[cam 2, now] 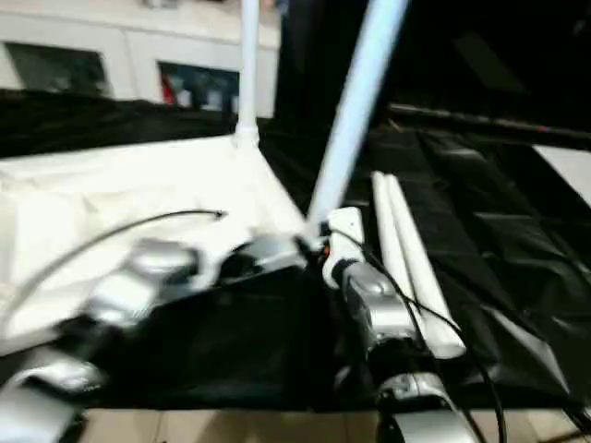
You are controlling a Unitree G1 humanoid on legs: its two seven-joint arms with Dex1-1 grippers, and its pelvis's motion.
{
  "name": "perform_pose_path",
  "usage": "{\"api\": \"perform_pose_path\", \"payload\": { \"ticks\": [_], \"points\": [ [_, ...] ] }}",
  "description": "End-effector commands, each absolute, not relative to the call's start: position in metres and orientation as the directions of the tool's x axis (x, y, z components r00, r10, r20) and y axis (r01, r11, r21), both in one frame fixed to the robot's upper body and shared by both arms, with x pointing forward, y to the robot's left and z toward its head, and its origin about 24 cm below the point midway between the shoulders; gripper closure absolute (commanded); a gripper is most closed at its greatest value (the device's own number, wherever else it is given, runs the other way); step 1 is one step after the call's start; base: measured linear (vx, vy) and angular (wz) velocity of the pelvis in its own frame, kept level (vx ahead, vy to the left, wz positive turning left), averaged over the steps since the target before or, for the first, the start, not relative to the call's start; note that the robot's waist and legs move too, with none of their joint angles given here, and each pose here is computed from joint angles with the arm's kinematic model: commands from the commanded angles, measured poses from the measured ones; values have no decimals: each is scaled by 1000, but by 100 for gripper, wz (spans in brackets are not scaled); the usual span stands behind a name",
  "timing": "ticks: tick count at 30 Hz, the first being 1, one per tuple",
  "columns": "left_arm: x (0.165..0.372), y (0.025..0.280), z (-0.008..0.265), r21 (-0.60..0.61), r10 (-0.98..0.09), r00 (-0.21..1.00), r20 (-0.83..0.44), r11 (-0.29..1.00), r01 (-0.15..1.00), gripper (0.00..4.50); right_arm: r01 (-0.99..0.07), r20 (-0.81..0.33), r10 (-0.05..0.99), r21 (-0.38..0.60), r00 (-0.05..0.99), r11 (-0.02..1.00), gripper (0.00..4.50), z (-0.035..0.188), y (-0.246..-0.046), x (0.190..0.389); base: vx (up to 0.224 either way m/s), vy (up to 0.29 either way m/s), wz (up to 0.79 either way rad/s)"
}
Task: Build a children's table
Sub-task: Rotate leg to tighten
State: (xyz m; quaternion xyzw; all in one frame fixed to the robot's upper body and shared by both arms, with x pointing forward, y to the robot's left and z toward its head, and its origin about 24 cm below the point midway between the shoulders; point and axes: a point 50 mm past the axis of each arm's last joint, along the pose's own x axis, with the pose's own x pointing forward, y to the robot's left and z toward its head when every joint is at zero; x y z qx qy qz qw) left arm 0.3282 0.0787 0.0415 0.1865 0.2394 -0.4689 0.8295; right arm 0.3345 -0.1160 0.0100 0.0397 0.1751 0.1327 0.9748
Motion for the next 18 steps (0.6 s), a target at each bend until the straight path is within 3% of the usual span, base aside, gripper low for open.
{"api": "perform_pose_path", "payload": {
  "ticks": [1,2,4,7,18],
  "points": [
    [319,68,19,32,-668,426,-610,517,856,450,-378,-363,412,163,836,911,173,1,-79,324,0,0,0],
    [319,68,20,30,-672,423,-608,513,858,450,-395,-355,428,165,831,904,117,2,-76,324,0,0,0],
    [319,75,20,36,-676,406,-615,490,871,450,-423,-326,458,176,827,889,117,7,-77,326,0,0,0],
    [316,82,19,37,-695,377,-612,451,892,450,-474,-313,500,161,807,866,79,10,-83,326,0,0,0],
    [291,121,24,-75,-806,129,-578,210,975,450,-751,-317,725,56,611,658,79,26,-135,310,0,0,0]
  ]
}}
